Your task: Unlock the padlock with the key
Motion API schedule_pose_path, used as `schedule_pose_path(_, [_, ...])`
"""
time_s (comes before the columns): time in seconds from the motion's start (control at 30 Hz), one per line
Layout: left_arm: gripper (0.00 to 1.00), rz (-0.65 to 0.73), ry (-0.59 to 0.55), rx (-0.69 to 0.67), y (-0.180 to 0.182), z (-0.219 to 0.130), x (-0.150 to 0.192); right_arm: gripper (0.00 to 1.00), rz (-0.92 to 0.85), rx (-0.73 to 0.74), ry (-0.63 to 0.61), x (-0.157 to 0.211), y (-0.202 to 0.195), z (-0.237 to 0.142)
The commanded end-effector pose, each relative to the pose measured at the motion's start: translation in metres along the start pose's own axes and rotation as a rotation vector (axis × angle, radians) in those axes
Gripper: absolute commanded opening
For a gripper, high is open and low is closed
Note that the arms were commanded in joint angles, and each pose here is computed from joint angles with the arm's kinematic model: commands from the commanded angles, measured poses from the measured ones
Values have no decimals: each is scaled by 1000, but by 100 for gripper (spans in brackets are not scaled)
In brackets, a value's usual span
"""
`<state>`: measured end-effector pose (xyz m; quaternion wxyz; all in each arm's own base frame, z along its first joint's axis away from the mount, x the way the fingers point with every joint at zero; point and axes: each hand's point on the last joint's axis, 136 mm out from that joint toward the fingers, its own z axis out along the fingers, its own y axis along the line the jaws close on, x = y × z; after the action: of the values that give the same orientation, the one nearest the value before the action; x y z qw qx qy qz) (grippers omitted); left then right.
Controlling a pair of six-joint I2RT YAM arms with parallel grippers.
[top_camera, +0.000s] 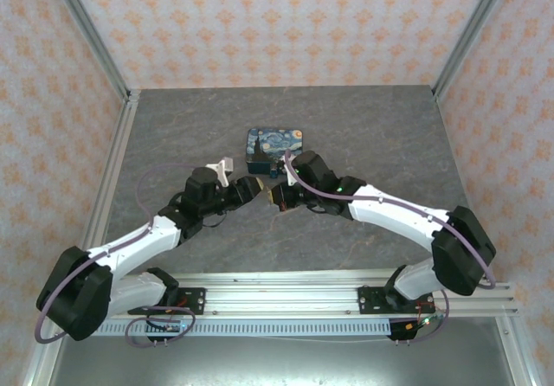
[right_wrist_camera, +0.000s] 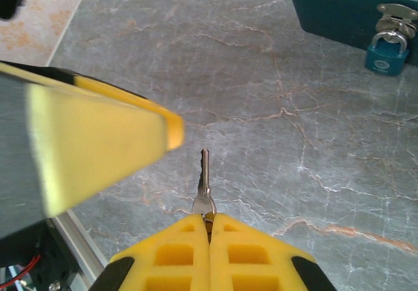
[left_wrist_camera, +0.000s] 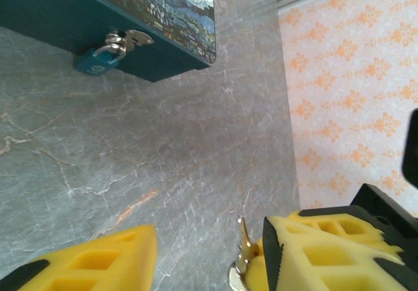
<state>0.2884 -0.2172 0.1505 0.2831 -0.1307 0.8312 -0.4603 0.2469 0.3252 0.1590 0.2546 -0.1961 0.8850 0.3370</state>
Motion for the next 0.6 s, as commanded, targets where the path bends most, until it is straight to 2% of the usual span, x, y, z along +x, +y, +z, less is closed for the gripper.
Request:
schedule_pose_path(0.0, [43, 51, 6, 90, -27, 2, -6, 0, -6, -46, -36, -5, 9, -9])
schedule_pose_path(0.17, [37, 55, 16, 114, -32, 6, -6, 0, -10, -62, -34, -4, 12, -11])
schedule_pose_path(0.57, [34, 63, 33, 146, -38, 7, -4, 0, -11, -75, -37, -4, 14, -11])
